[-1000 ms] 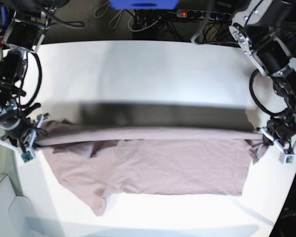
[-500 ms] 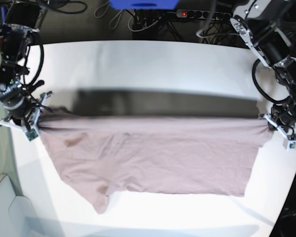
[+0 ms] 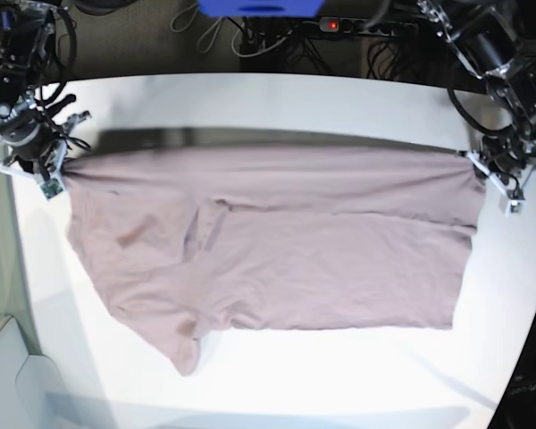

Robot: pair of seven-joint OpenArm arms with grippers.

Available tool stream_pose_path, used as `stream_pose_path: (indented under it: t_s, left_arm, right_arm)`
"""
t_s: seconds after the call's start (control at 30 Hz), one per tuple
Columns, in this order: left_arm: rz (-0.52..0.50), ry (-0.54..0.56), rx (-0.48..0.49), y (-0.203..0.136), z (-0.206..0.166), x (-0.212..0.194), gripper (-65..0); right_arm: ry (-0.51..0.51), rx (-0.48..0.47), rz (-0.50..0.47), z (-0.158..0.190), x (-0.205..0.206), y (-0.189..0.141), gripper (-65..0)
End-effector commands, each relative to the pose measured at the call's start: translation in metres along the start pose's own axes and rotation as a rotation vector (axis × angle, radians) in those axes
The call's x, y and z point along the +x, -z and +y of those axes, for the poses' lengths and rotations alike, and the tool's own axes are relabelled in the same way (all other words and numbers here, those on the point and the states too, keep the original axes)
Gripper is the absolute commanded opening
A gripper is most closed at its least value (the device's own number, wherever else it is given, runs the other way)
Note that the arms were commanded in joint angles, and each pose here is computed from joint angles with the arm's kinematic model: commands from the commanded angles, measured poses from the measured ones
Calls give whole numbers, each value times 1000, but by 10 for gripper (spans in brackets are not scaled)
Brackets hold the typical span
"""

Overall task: Layout the t-shirt on the table in an organized manner, then fold the t-shirt properly
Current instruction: 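Pull the folded edge with both grippers toward the robot, stretching the shirt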

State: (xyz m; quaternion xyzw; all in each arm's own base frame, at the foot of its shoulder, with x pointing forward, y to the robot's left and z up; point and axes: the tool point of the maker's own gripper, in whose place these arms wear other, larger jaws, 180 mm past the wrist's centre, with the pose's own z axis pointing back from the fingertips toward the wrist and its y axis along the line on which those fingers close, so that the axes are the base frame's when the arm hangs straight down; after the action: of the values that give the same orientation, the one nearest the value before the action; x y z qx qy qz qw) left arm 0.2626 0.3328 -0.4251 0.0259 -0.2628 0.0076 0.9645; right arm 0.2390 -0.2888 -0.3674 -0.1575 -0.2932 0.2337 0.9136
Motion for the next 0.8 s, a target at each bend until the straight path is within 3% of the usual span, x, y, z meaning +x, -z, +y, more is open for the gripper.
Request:
stream_pose_path:
  t_s: [0.0, 0.3, 0.53, 0.77]
  left_arm:
    - [-25, 20, 47, -11, 14, 10, -648]
    - [-22, 71, 67, -35, -13, -23, -648]
    - [59, 108, 106, -52, -9, -45, -648]
    - [79, 124, 109, -55, -10, -54, -648]
  right_arm:
    - [-2, -51, 8, -16, -4, -6, -650]
    - [53, -32, 97, -2, -47, -14, -650]
    - [58, 18, 91, 22, -65, -20, -650]
    - [85, 10, 139, 22, -86, -27, -650]
